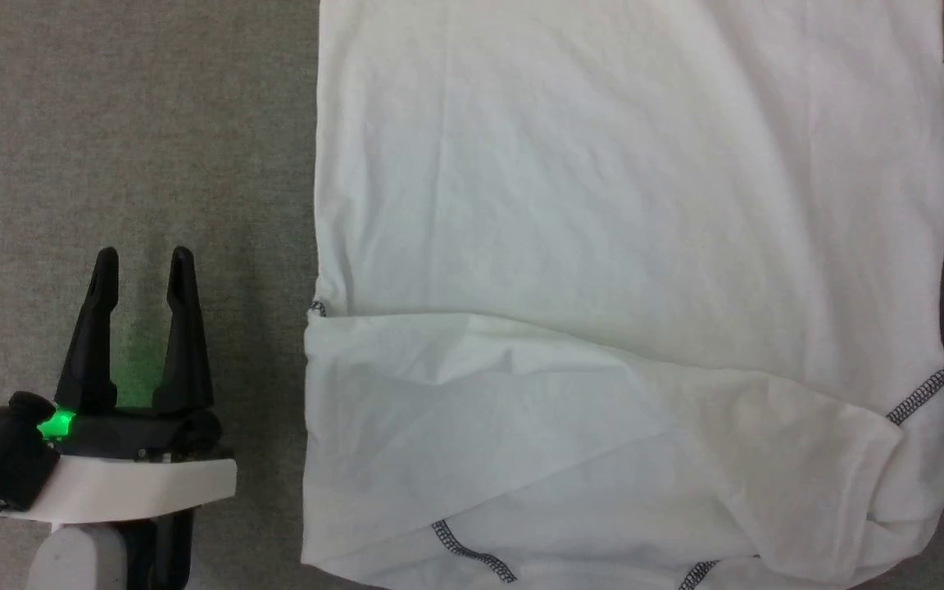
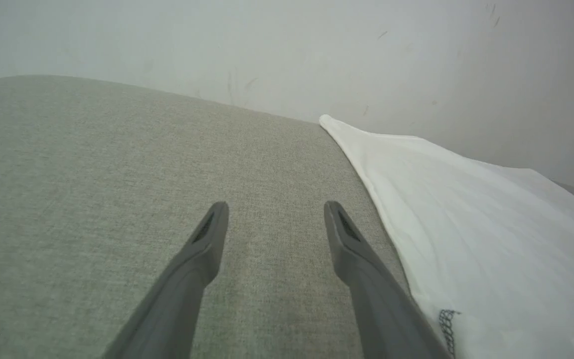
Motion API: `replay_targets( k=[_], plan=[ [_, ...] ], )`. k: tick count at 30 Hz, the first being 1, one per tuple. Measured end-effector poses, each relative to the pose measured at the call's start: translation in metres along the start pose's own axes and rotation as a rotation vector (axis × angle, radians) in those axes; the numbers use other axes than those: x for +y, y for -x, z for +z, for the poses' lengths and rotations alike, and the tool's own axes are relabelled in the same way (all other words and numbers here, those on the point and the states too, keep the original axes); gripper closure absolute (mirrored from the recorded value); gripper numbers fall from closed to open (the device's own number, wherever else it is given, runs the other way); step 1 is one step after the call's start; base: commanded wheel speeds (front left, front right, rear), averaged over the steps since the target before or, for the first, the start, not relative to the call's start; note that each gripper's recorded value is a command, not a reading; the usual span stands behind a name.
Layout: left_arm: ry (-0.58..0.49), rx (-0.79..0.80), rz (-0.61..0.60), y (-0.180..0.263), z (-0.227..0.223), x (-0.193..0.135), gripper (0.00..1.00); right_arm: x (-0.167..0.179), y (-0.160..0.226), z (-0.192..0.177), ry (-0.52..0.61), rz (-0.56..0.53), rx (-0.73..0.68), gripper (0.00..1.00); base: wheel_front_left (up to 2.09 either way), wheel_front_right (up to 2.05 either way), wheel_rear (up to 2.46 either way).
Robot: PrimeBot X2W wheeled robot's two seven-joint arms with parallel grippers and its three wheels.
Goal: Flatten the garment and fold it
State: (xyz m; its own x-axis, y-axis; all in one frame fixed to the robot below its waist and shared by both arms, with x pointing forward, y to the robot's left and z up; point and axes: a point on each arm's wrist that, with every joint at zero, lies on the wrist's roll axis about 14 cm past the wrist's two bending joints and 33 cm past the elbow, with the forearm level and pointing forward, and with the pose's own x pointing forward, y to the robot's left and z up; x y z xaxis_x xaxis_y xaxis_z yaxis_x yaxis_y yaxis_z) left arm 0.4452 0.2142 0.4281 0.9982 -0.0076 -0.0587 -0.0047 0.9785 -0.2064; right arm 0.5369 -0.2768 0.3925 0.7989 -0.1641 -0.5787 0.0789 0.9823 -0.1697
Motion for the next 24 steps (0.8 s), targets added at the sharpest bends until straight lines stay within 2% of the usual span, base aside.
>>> replay_targets(
  k=[11, 12, 13, 14, 18, 24],
  plan=[
    [-0.013, 0.034, 0.016, -0.002, -0.013, 0.009, 0.0, 0.003, -0.023, -0.015, 0.004, 0.008, 0.074, 0.0, 0.0, 0.0, 0.0],
    [-0.011, 0.036, 0.016, -0.002, -0.014, 0.009, 0.0, 0.004, -0.023, -0.018, -0.009, 0.011, 0.094, 0.35, 0.0, 0.0, 0.0],
    [-0.009, 0.037, 0.016, -0.003, -0.014, 0.009, 0.0, 0.004, -0.023, -0.02, -0.029, 0.014, 0.112, 0.64, 0.0, 0.0, 0.0],
    [-0.009, 0.037, 0.015, -0.003, -0.015, 0.009, 0.0, 0.005, -0.023, -0.02, -0.051, 0.017, 0.125, 1.0, 0.0, 0.0, 0.0],
    [-0.009, 0.035, 0.009, -0.003, -0.014, 0.007, 0.0, 0.009, -0.016, -0.023, -0.096, 0.022, 0.16, 1.0, 0.0, 0.0, 0.0],
    [-0.009, 0.019, -0.001, -0.003, -0.007, 0.004, 0.0, 0.004, -0.006, -0.016, -0.121, 0.006, 0.104, 1.0, 0.0, 0.0, 0.0]
  ],
)
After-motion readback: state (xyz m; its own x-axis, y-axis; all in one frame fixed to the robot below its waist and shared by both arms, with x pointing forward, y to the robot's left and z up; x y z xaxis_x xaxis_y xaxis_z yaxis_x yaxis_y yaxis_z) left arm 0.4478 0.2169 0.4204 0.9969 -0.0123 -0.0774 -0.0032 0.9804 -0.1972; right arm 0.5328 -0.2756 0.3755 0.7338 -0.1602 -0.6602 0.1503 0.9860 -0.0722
